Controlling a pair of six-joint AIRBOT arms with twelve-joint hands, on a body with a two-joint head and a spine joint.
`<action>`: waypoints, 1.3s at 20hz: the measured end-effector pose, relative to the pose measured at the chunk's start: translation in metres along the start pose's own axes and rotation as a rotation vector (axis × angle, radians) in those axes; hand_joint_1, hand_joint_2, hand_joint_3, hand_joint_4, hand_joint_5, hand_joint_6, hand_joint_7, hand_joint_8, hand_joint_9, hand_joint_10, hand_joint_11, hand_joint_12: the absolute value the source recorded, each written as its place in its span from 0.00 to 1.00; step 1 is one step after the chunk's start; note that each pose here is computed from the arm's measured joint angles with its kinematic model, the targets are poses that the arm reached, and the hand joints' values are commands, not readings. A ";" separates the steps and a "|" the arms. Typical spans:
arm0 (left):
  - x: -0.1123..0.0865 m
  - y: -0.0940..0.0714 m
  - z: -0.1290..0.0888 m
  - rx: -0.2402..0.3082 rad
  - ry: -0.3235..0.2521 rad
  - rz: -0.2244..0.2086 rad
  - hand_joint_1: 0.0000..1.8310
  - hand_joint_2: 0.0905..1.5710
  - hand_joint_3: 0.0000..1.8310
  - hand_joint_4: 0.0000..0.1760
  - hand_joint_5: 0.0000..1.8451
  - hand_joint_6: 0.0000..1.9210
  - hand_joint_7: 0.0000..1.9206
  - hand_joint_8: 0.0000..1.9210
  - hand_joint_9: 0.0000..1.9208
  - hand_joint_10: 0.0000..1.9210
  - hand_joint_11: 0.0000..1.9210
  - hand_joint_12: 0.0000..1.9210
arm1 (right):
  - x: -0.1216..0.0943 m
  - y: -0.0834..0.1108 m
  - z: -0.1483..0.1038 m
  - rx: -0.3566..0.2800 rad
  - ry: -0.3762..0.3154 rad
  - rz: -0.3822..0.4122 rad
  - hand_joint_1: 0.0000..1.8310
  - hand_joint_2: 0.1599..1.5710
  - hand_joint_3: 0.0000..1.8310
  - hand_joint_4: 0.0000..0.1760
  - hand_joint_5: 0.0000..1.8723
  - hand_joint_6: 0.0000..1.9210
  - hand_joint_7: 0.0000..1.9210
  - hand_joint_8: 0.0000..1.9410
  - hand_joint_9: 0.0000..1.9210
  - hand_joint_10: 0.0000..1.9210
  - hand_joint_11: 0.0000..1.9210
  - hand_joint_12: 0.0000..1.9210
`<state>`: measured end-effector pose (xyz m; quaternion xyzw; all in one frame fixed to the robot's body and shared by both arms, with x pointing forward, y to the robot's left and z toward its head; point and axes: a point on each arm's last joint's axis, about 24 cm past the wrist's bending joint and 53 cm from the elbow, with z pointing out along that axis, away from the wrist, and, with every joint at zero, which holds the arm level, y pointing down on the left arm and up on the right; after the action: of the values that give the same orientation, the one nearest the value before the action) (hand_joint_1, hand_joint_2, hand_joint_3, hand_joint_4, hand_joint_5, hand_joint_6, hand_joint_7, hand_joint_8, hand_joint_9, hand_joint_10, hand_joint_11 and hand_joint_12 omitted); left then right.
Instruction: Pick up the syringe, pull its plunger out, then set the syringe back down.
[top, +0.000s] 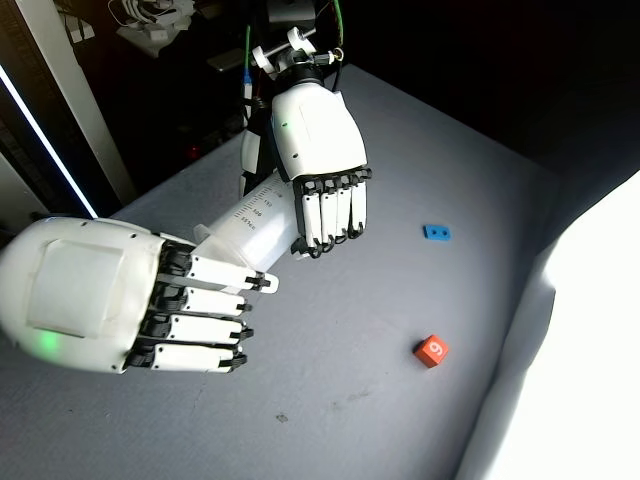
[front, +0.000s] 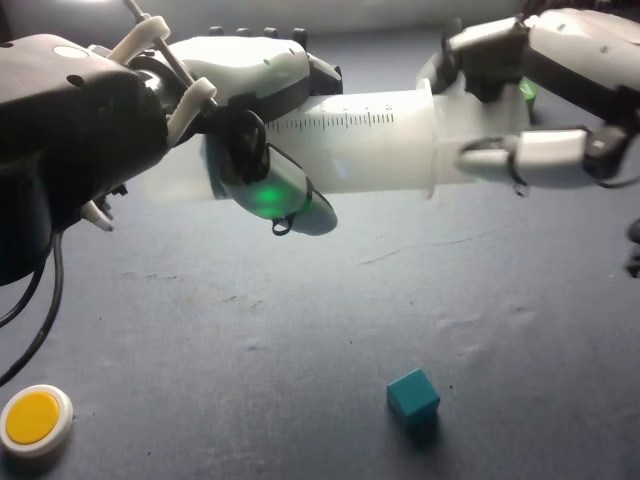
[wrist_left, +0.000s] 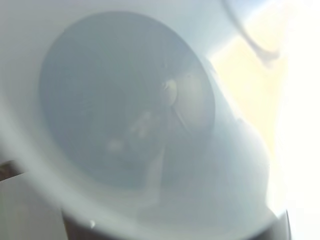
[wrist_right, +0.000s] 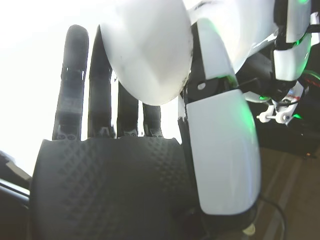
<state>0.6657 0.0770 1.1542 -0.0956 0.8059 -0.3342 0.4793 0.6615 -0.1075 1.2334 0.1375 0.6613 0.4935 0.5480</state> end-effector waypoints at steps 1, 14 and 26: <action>0.001 -0.001 0.000 0.003 0.004 -0.002 0.63 0.80 0.00 0.00 0.39 0.66 0.35 0.86 0.32 0.77 0.22 0.90 | -0.003 -0.002 -0.003 0.010 0.000 -0.004 0.72 0.78 0.00 0.00 0.39 0.70 0.39 0.71 0.30 0.82 0.14 0.76; 0.006 -0.006 0.001 0.019 0.021 -0.013 0.72 0.81 0.00 0.00 0.34 0.70 0.35 0.83 0.32 0.86 0.23 0.89 | -0.043 -0.018 -0.040 0.094 -0.018 -0.069 0.72 0.77 0.00 0.00 0.38 0.72 0.40 0.70 0.30 0.81 0.14 0.76; 0.004 -0.008 0.000 0.023 0.014 -0.003 0.72 0.80 0.00 0.00 0.35 0.69 0.35 0.83 0.32 0.85 0.22 0.90 | -0.071 -0.037 -0.063 0.155 -0.038 -0.154 0.62 0.78 0.00 0.10 0.37 0.74 0.40 0.70 0.33 0.52 0.16 0.73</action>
<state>0.6625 0.0688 1.1565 -0.0892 0.8053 -0.3448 0.4740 0.6458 -0.2078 1.2403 0.1374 0.6955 0.3948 0.5844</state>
